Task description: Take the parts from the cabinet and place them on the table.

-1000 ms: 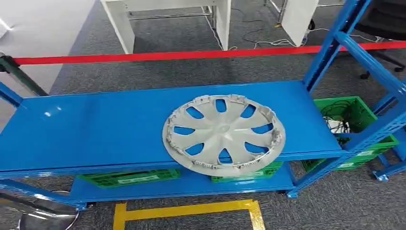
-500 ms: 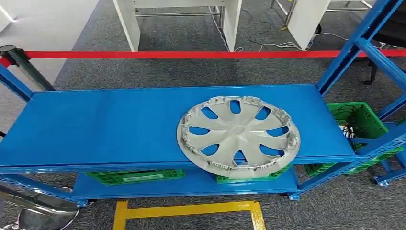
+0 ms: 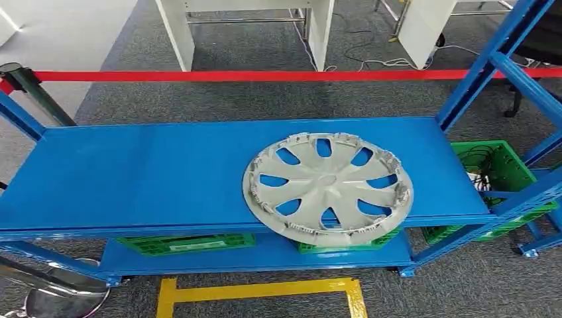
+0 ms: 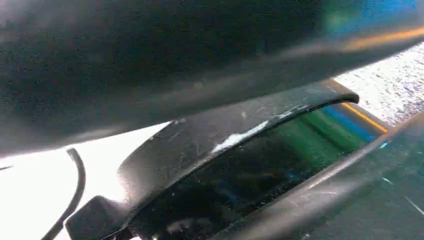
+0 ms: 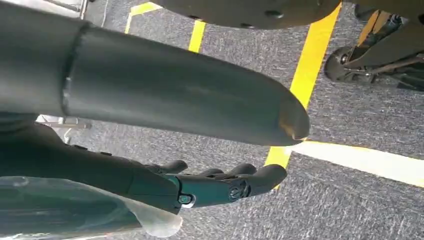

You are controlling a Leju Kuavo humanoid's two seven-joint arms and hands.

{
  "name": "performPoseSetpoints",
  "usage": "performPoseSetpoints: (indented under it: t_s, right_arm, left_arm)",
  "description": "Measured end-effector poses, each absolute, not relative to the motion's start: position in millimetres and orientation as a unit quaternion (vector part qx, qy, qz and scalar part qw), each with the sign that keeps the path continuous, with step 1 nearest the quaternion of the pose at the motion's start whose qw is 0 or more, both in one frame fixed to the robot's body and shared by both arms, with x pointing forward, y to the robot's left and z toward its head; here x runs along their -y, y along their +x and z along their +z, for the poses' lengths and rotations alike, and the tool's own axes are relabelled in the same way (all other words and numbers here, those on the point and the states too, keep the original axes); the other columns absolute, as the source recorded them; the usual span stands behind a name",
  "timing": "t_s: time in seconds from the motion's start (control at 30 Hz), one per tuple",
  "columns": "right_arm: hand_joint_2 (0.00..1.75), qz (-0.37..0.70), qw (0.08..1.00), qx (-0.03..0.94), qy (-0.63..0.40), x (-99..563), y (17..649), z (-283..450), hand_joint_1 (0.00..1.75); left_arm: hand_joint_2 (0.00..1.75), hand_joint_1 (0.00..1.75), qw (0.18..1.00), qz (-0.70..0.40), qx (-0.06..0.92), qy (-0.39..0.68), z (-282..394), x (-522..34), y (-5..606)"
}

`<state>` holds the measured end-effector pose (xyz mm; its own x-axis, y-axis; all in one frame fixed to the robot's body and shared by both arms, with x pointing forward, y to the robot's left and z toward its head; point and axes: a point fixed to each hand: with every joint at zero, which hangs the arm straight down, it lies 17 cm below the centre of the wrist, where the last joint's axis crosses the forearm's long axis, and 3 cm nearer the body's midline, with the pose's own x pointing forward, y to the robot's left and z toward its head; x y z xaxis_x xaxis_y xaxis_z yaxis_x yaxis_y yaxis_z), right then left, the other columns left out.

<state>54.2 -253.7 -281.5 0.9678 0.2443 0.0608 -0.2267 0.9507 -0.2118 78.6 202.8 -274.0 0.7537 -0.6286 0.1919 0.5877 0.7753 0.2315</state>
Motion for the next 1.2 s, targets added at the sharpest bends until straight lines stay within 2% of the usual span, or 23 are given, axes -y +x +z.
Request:
performPoseSetpoints:
  t_s: [0.03, 0.07, 0.1, 0.27, 0.3, 0.73, 0.77, 0.93, 0.97, 1.2]
  right_arm:
    - [0.00, 0.119, 0.987, 0.043, -0.102, 253.8, 54.1, -281.5, 0.00]
    - [0.00, 0.119, 0.987, 0.043, -0.102, 253.8, 54.0, -281.5, 0.00]
    - [1.75, 0.119, 0.987, 0.043, -0.102, 253.7, 54.1, -281.5, 0.00]
    - [1.75, 0.106, 0.989, 0.040, -0.097, 252.2, 52.4, -281.8, 0.00]
    - [0.00, 0.101, 0.989, 0.040, -0.095, 251.9, 51.0, -281.9, 0.00]
    - [0.00, 0.043, 0.995, 0.055, -0.074, 262.6, 42.9, -283.6, 0.00]
    - [1.75, 0.041, 0.995, 0.057, -0.072, 263.2, 42.3, -283.6, 0.00]
    - [1.75, 0.021, 0.995, 0.072, -0.059, 265.4, 43.5, -283.1, 0.00]
    - [0.00, -0.025, 0.995, 0.082, -0.045, 261.6, 48.8, -282.1, 0.00]
    - [0.00, -0.102, 0.989, 0.102, -0.030, 261.3, 65.2, -279.5, 0.00]
  left_arm:
    - [0.00, 0.00, 0.933, -0.326, 0.130, 0.079, -274.0, -202.8, 78.6]
    - [1.75, 0.00, 0.933, -0.326, 0.130, 0.078, -274.0, -202.7, 78.6]
    - [1.75, 0.00, 0.933, -0.326, 0.130, 0.079, -274.0, -202.8, 78.7]
    - [1.75, 0.00, 0.937, -0.318, 0.127, 0.075, -274.4, -202.7, 76.2]
    - [0.00, 0.00, 0.939, -0.313, 0.124, 0.074, -274.9, -203.7, 74.5]
    - [0.00, 0.00, 0.971, -0.213, 0.098, 0.043, -279.9, -219.0, 48.1]
    - [1.75, 0.00, 0.973, -0.206, 0.097, 0.042, -280.2, -220.8, 46.5]
    - [1.75, 0.00, 0.982, -0.161, 0.098, 0.027, -280.3, -224.5, 42.7]
    - [0.00, 0.00, 0.986, -0.130, 0.099, 0.014, -279.5, -220.9, 44.2]
    - [0.00, 0.00, 0.990, -0.086, 0.110, 0.001, -277.2, -213.9, 54.9]
